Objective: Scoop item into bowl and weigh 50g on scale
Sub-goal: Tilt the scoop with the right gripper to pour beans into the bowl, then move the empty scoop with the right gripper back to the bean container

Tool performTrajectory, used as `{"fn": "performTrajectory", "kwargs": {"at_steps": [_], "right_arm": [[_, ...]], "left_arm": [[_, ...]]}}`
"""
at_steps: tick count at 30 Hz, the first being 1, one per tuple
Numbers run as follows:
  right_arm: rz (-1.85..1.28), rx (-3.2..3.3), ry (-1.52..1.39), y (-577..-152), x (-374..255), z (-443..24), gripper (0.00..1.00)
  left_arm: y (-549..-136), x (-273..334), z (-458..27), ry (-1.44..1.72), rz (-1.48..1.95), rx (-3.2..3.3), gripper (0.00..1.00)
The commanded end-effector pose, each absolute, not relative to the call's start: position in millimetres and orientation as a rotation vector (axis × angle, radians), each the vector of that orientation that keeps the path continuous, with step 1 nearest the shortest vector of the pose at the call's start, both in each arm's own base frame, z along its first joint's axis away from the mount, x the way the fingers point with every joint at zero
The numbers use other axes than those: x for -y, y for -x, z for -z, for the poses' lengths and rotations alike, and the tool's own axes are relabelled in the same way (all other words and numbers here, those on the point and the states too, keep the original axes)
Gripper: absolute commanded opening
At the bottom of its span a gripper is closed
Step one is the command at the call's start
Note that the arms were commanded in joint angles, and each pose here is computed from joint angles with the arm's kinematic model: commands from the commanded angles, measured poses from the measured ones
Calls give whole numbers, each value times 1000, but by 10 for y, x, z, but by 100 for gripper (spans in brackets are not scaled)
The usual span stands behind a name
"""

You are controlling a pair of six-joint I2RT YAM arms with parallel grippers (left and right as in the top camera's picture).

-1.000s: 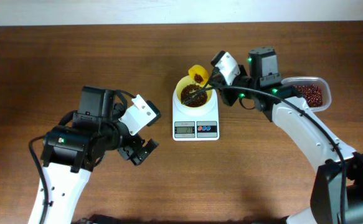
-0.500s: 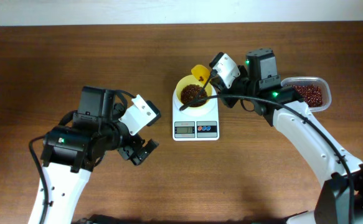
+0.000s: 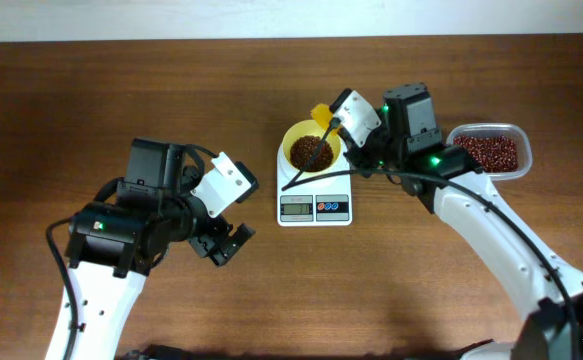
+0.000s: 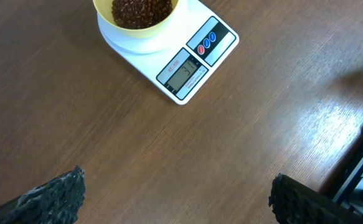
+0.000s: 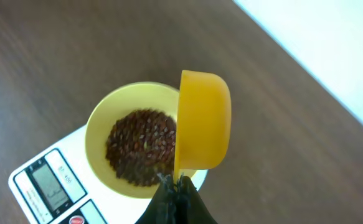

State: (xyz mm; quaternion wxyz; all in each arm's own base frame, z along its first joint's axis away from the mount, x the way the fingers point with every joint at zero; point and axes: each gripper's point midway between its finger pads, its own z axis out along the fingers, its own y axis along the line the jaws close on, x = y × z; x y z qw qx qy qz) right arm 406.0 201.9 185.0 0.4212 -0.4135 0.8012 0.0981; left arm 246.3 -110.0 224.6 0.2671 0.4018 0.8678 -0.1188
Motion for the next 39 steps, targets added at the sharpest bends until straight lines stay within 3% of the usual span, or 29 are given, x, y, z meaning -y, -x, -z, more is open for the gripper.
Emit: {"fn": "performTrajectory", "kwargs": {"at_steps": [1, 7, 9, 11, 17, 32, 39], "right_arm": [[-242, -1923, 907, -3941, -1914, -2456, 4], [-230, -2087, 264, -3870, -839, -2837, 4], [-331, -2152, -92, -3838, -497, -2772, 4], [-381, -2223, -202, -3740, -412, -2628, 4], [-641, -2332, -125, -3460, -738, -2513, 4], [-619, -2435, -217, -3304, -590, -2317, 4], [-185, -2511, -380, -3261, -18, -2054, 4]], "left_arm": [[-2481, 1114, -2334, -1090, 323, -2307, 99], [-2482, 1114, -2335, -1090, 323, -2307, 99], [-2481, 1113, -2334, -1090, 323, -2307, 99], [-2481, 1113, -2334, -1090, 323, -2307, 99], [-2481, 1114, -2334, -1090, 323, -2307, 99], [-2481, 1113, -2334, -1090, 323, -2307, 99], [-2482, 1114, -2335, -1090, 323, -2307, 99]]}}
